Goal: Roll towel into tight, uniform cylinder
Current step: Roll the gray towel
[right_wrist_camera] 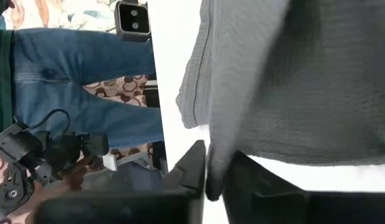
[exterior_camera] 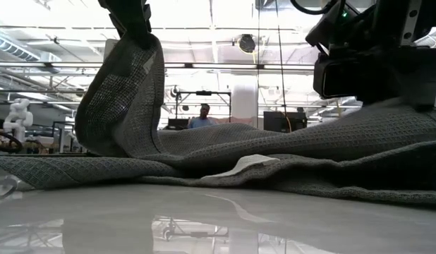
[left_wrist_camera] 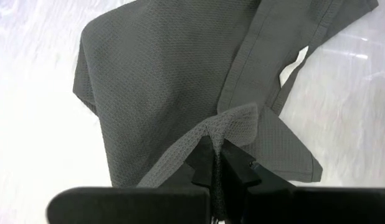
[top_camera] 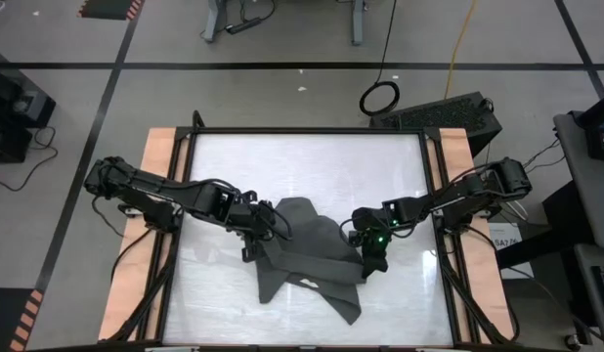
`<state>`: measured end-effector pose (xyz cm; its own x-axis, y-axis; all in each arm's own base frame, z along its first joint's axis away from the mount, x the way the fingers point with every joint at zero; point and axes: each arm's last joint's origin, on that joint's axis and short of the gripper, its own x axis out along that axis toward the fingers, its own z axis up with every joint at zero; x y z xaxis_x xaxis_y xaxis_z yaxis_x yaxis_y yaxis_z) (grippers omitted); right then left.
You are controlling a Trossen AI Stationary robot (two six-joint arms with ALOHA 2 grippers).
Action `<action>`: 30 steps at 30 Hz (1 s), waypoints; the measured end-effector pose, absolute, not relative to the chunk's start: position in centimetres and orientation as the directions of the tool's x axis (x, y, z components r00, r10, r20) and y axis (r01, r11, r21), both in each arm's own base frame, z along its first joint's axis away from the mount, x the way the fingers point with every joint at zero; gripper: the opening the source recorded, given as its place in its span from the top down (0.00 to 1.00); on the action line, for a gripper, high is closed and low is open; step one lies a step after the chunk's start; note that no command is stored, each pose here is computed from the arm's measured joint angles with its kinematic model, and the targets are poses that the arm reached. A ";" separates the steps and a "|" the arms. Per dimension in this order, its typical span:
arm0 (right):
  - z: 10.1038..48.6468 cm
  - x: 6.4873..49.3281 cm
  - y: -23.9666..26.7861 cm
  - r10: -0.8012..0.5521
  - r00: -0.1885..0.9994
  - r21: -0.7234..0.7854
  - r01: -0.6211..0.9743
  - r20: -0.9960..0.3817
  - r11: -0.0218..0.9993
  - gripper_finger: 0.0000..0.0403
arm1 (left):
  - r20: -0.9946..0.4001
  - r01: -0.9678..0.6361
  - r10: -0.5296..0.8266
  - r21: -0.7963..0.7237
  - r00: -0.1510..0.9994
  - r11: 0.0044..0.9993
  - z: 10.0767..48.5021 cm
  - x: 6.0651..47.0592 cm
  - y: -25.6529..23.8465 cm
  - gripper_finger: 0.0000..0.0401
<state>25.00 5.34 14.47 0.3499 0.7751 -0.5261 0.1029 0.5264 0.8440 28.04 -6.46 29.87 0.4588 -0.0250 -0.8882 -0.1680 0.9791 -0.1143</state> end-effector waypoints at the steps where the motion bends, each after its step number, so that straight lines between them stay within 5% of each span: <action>1: 14.5 25.0 5.3 0.773 0.354 0.844 0.103 -0.526 0.527 0.86 | -0.888 -0.167 -0.025 -0.114 0.459 0.979 29.9 28.0 -6.5 0.97; 7: 14.5 25.1 4.7 0.770 0.366 0.846 0.117 -0.523 0.519 0.76 | -0.888 -0.168 -0.025 -0.114 0.459 0.979 29.9 28.0 -6.5 0.97; 15: 14.5 25.0 4.6 0.772 0.360 0.844 0.100 -0.524 0.526 0.97 | -0.888 -0.168 -0.025 -0.114 0.459 0.979 29.9 28.0 -6.5 0.97; 20: 14.7 24.6 4.5 0.765 0.347 0.837 0.145 -0.542 0.527 0.98 | -0.889 -0.164 -0.030 -0.118 0.458 0.979 29.9 28.0 -6.5 0.97; 30: 23.5 24.0 4.0 0.618 0.463 0.740 0.138 -0.636 0.658 0.99 | -0.795 -0.103 -0.128 -0.233 0.593 0.967 34.9 26.7 -6.4 0.97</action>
